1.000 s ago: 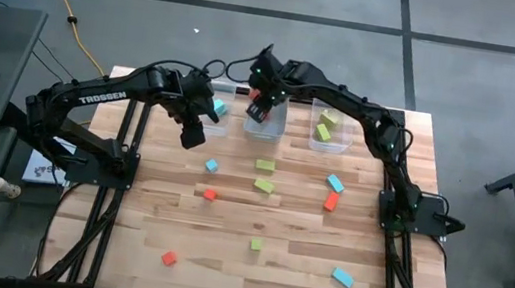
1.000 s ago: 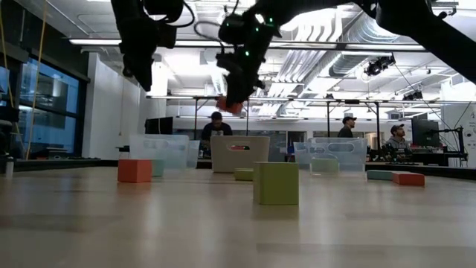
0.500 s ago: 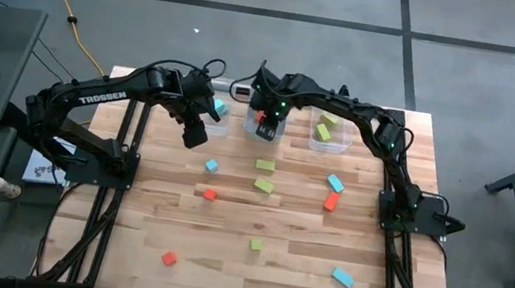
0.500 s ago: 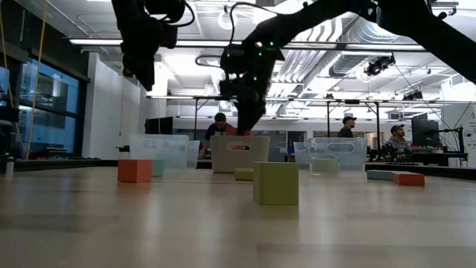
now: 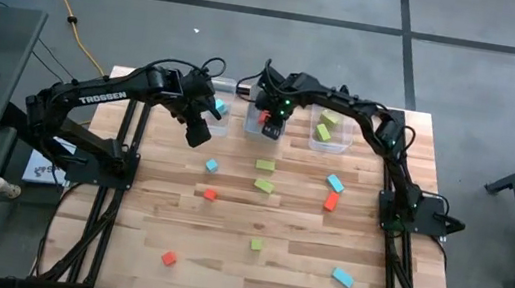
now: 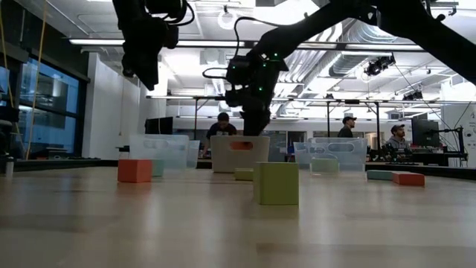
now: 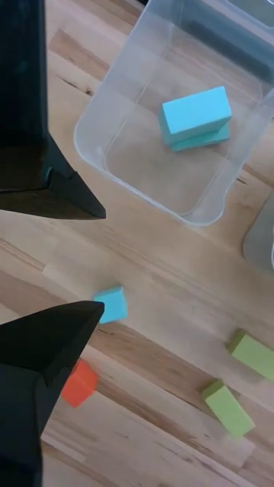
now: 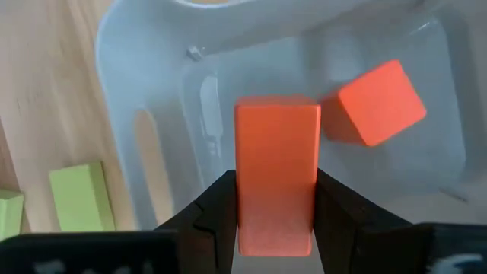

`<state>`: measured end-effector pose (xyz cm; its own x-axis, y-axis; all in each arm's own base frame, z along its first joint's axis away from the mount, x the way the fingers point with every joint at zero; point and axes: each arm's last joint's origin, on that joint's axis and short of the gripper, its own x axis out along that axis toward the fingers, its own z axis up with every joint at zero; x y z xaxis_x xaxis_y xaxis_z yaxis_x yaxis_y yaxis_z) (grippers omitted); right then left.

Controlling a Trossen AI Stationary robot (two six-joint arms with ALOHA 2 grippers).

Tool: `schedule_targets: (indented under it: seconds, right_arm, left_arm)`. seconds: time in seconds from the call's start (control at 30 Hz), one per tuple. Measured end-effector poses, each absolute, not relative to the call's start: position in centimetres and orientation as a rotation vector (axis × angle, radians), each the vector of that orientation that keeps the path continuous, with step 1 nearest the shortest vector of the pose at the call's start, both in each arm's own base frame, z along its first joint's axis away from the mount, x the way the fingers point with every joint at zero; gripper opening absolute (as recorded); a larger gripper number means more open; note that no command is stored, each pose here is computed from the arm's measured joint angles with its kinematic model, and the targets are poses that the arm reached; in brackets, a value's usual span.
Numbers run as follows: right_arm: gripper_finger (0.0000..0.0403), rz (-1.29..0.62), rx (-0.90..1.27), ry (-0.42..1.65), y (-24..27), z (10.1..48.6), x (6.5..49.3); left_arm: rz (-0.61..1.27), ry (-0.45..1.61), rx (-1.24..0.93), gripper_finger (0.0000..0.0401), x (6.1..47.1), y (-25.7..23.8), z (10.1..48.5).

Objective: Sort & place blocks by color
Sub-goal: Put the large orange rectangular block into the gray bin

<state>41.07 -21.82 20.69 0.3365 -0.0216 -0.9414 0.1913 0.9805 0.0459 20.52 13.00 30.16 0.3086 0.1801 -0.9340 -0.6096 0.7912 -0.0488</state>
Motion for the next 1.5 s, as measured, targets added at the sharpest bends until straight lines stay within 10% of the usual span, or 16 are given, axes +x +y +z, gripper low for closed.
schedule_targets:
  seconds: [1.5]
  right_arm:
    - [0.0114, -0.175, 0.249, 1.229, -22.3, 17.3, 42.2]
  left_arm:
    - [0.544, 1.146, -0.436, 0.0161, 20.5, 13.0, 30.2]
